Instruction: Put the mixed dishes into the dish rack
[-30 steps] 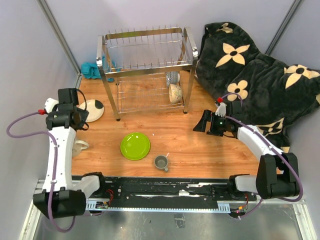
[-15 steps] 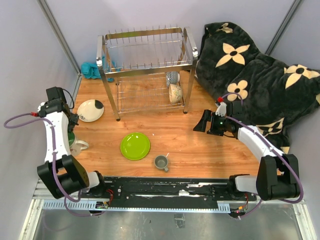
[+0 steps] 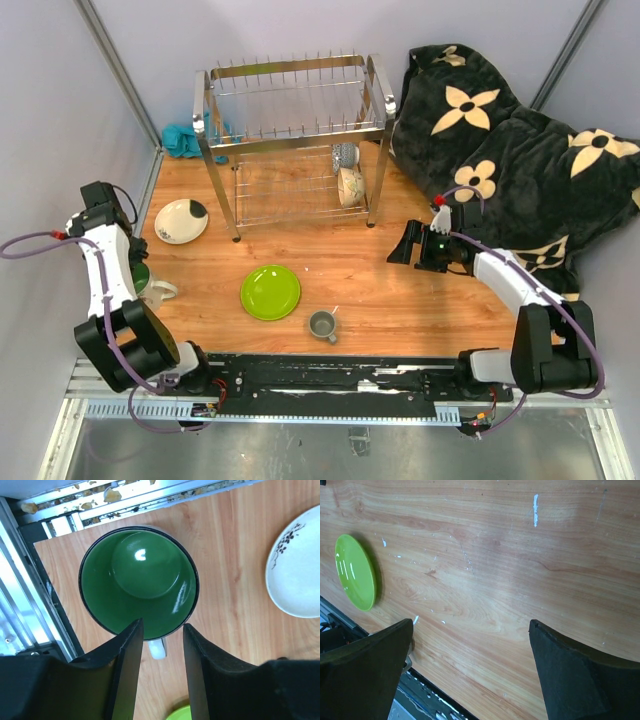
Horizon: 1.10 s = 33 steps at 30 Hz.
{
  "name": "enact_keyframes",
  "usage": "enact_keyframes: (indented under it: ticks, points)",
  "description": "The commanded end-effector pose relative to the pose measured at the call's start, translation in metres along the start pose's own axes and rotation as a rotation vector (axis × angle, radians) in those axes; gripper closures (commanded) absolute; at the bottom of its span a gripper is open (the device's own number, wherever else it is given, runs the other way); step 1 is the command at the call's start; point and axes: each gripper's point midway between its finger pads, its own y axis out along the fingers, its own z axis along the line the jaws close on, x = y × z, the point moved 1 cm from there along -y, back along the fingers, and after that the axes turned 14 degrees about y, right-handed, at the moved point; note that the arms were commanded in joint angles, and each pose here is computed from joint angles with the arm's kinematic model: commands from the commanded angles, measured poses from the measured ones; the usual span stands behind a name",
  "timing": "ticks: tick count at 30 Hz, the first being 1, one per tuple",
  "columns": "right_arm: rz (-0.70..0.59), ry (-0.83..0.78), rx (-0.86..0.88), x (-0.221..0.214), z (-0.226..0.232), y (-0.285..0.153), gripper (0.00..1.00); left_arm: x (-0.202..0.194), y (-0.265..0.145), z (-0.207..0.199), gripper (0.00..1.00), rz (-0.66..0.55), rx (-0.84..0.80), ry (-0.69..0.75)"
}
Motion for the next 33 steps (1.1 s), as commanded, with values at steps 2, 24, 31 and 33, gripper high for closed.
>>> enact_keyframes:
  ticks: [2,24,31,33]
  points:
    - [-0.008,-0.011,-0.009,0.004,-0.001,0.005,0.00,-0.004,0.021,-0.001,0.57,0.026,0.009,0.075]
    - [0.002,0.036,-0.021,0.009,-0.009,0.023,0.00,0.025,0.014,-0.028,0.56,-0.048,-0.145,0.110]
    - [0.001,0.032,-0.014,0.012,-0.004,0.027,0.00,0.035,0.003,-0.031,0.44,-0.060,-0.168,0.132]
    - [0.002,0.031,-0.016,0.011,-0.004,0.027,0.00,0.036,0.005,-0.030,0.43,-0.058,-0.158,0.141]
